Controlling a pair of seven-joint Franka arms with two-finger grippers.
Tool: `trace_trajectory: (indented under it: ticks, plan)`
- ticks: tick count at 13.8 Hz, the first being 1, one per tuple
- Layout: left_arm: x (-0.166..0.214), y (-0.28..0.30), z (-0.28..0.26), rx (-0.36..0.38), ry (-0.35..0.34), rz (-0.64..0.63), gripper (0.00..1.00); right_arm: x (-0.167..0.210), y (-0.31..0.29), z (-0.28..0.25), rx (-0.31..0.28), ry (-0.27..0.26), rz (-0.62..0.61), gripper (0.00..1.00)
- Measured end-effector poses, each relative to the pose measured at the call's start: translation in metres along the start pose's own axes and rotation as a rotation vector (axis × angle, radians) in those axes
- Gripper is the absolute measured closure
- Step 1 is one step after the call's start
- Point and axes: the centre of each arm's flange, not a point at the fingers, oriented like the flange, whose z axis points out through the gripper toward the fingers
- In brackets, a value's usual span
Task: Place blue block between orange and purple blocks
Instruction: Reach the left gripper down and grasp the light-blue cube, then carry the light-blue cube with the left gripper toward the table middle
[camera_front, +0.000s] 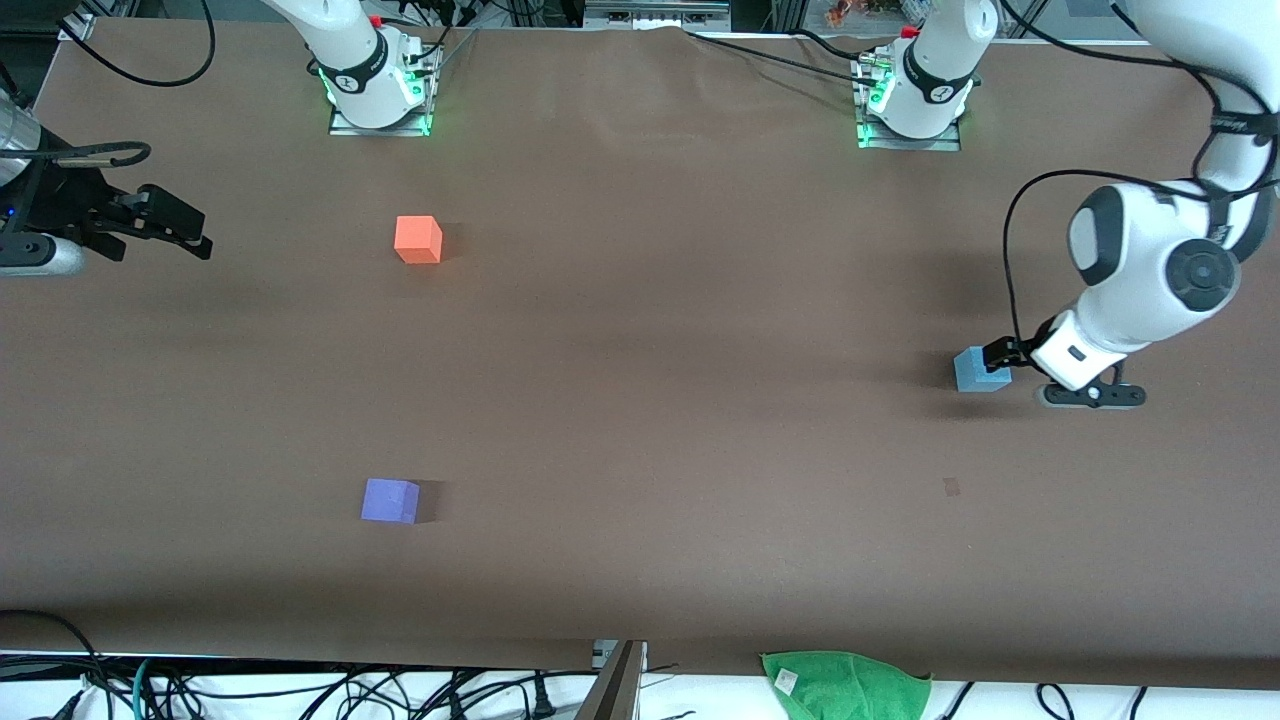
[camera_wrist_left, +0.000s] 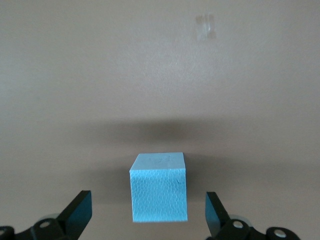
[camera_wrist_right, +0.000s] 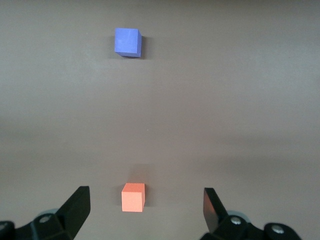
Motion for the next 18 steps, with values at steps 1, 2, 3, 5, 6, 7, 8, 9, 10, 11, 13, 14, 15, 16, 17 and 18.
trace_trajectory:
  ticks: [1,2,3,5,6,7,8,9,10,11,13,14,15,16,17,18]
  plan:
    - [-0.002,0.001,0.015,0.0,0.005,0.004,0.0,0.0,0.002,0.0,0.0,0.0,0.004,0.0]
    - [-0.003,0.002,0.028,0.0,0.003,0.005,0.0,0.0,0.003,0.0,0.0,-0.001,0.006,0.0]
    - [-0.003,0.003,0.042,-0.001,-0.001,0.007,0.0,0.0,0.004,0.0,0.0,-0.001,0.007,0.0]
    - [-0.005,0.004,0.067,-0.004,-0.015,0.01,0.01,0.0,0.004,0.0,0.0,-0.001,0.008,0.0]
    - [-0.006,0.005,0.075,-0.005,-0.022,0.01,0.03,0.0,0.004,0.0,0.0,-0.001,0.008,0.0]
    - [-0.006,0.005,0.078,-0.006,-0.027,0.011,0.13,0.0,0.004,0.0,0.0,-0.001,0.008,0.0]
    - [-0.006,0.005,0.078,-0.006,-0.026,0.011,0.23,0.0,0.004,0.0,0.0,-0.001,0.008,0.0]
    - [-0.006,0.005,0.077,-0.006,-0.025,0.011,0.36,0.001,0.004,0.0,0.0,-0.001,0.008,0.0]
    - [-0.006,0.006,0.076,-0.006,-0.024,0.013,0.41,0.001,0.004,0.0,0.0,-0.001,0.008,0.0]
    - [-0.006,0.007,0.075,-0.006,-0.023,0.014,0.41,0.001,0.004,0.0,0.0,0.0,0.008,0.0]
    - [-0.001,0.012,0.064,-0.008,-0.012,0.023,0.41,0.001,0.005,0.0,0.0,0.0,0.008,0.0]
    - [0.003,0.019,0.049,-0.01,-0.014,0.037,0.42,0.001,0.005,0.0,0.0,0.0,0.009,0.0]
    - [0.008,0.035,0.028,-0.016,-0.03,0.064,0.43,0.001,0.005,0.0,0.0,0.0,0.009,0.0]
    - [0.013,0.057,0.003,-0.023,-0.056,0.102,0.43,0.001,0.005,0.0,0.0,0.0,0.01,0.0]
    - [0.019,0.083,-0.025,-0.029,-0.081,0.147,0.43,0.001,0.005,0.0,0.0,0.001,0.01,0.0]
    - [0.025,0.115,-0.054,-0.035,-0.099,0.197,0.43,0.001,0.006,0.0,0.0,0.002,0.01,0.0]
